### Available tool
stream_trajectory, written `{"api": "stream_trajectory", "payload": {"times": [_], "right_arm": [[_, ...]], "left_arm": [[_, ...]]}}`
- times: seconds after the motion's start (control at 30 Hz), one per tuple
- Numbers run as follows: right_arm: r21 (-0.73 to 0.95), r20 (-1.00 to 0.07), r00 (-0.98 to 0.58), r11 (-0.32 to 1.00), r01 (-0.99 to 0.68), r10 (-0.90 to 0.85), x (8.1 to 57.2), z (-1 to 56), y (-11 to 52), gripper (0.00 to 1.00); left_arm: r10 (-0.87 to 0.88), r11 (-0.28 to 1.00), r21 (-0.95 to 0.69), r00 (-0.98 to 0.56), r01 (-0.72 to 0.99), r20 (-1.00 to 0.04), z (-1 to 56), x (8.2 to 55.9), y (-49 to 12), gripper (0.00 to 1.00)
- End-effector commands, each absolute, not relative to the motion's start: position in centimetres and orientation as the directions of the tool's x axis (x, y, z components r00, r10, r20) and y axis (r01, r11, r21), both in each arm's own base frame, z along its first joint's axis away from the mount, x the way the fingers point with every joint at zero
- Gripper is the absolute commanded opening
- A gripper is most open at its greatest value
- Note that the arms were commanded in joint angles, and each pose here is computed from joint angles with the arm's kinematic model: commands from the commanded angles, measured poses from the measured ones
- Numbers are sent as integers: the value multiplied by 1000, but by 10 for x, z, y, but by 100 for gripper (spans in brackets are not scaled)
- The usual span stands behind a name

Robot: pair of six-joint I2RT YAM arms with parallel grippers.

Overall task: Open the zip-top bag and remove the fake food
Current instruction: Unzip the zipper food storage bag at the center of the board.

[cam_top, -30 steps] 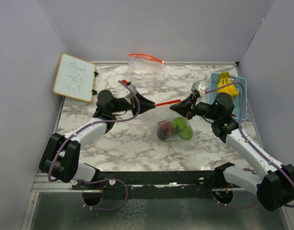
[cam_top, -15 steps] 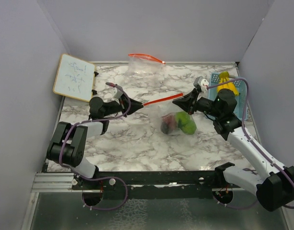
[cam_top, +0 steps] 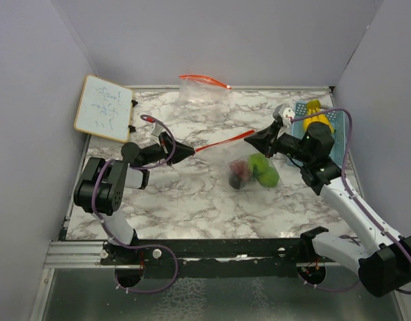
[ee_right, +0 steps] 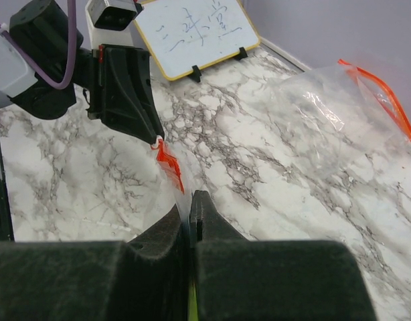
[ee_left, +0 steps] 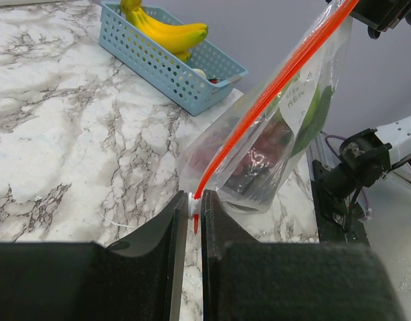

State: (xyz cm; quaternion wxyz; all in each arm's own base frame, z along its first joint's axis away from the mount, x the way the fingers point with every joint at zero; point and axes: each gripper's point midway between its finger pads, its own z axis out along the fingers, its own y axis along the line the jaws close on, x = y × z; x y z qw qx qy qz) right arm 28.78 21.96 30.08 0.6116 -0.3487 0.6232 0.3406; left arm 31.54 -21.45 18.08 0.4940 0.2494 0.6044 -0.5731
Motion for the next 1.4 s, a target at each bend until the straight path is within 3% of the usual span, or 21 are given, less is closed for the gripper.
{"api": "stream_trajectory", "payload": {"times": [0.0,0.1,0.13,0.2,0.33,0.4,0.47,0.67,0.87,1.1,1.23,1.37], "right_arm": [[-111,-989,149,577,-809,18,296,349,209,1],[-107,-989,145,571,-814,21,295,348,211,1],[-104,-990,140,572,-814,20,296,347,210,5],[-86,-991,131,623,-777,26,305,345,204,24],[-39,-987,142,735,-677,79,314,352,184,45],[-27,-984,151,748,-664,99,312,355,180,59],[-28,-985,142,728,-685,96,310,354,185,65],[29,-989,76,668,-743,127,307,346,199,64],[262,-961,-159,566,-782,225,315,321,225,55],[357,-933,-246,748,-560,261,342,300,197,61],[372,-924,-287,772,-516,254,339,289,191,60],[381,-916,-319,775,-504,243,332,272,189,58]], "left_arm": [[-296,227,-281,-208,933,-932,201,313,-206,0],[-306,229,-287,-211,930,-928,205,313,-206,0],[-314,233,-283,-204,930,-927,208,314,-206,0],[-317,220,-267,-190,938,-929,216,310,-211,0],[-325,182,-226,-158,957,-932,234,300,-222,0],[-341,177,-210,-140,962,-929,246,297,-224,0],[-358,176,-197,-124,964,-925,258,296,-224,0],[-404,183,-141,-57,973,-913,291,286,-225,0],[-357,122,-103,-53,987,-933,300,270,-258,1],[-211,109,-88,-64,990,-975,275,257,-298,38],[-182,146,-90,-63,985,-981,270,263,-298,46],[-181,193,-95,-60,977,-982,271,275,-299,47]]}}
